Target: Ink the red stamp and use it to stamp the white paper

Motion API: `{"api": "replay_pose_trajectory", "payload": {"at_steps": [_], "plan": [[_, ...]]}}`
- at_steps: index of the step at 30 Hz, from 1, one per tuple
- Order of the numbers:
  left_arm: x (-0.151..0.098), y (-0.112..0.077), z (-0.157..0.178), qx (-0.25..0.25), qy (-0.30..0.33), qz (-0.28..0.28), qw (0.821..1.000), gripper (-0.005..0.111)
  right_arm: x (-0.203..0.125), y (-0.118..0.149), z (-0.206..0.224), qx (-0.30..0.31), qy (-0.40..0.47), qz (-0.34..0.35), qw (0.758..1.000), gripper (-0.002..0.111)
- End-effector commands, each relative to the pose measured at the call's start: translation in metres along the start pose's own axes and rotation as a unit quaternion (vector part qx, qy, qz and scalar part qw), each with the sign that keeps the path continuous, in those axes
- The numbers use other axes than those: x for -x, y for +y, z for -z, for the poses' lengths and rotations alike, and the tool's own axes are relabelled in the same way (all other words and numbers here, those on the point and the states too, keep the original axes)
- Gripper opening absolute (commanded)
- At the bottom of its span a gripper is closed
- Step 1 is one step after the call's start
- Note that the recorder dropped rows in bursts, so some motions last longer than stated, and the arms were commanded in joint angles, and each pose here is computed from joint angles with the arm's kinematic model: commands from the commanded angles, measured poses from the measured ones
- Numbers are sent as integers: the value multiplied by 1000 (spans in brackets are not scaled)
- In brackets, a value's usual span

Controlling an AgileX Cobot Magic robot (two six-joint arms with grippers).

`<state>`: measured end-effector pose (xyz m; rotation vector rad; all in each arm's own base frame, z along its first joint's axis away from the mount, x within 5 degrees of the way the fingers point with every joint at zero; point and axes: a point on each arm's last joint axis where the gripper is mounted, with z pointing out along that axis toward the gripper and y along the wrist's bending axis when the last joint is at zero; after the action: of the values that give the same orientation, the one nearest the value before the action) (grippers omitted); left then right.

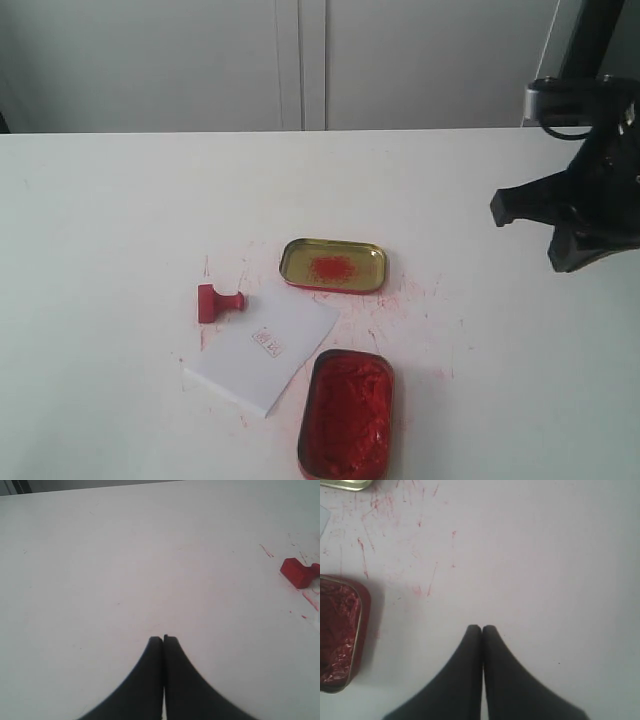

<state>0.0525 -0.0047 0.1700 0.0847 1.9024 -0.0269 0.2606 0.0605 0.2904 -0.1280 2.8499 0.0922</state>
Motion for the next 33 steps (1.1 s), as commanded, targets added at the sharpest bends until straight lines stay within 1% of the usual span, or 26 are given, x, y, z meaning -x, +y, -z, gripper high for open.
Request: {"api": "replay_pose_trajectory", "payload": {"at_steps": [1,5,11,21,26,27,33], "plan": [[-1,0,0,1,-2,1,1000,0,-7,-19,9,-10,-12,-19,1000,0],[-1,0,0,1,-2,1,1000,0,-15,-30,14,-13,-18,-24,999,0],[-1,0,0,1,-2,1,1000,0,-27,-36,14,19,-22,-50,998,0],[-1,0,0,1,-2,1,1000,0,-43,-47,18,10,-40,-75,996,0],[-1,0,0,1,-2,1,1000,0,-52,-50,24,-10,-53,-65,996,0],[-1,0,0,1,-2,1,1000,0,-55,-50,30,-18,-69,-61,996,0],[-1,0,0,1,-2,1,1000,0,-69,-45,64,-17,-156,-54,986,0]]}}
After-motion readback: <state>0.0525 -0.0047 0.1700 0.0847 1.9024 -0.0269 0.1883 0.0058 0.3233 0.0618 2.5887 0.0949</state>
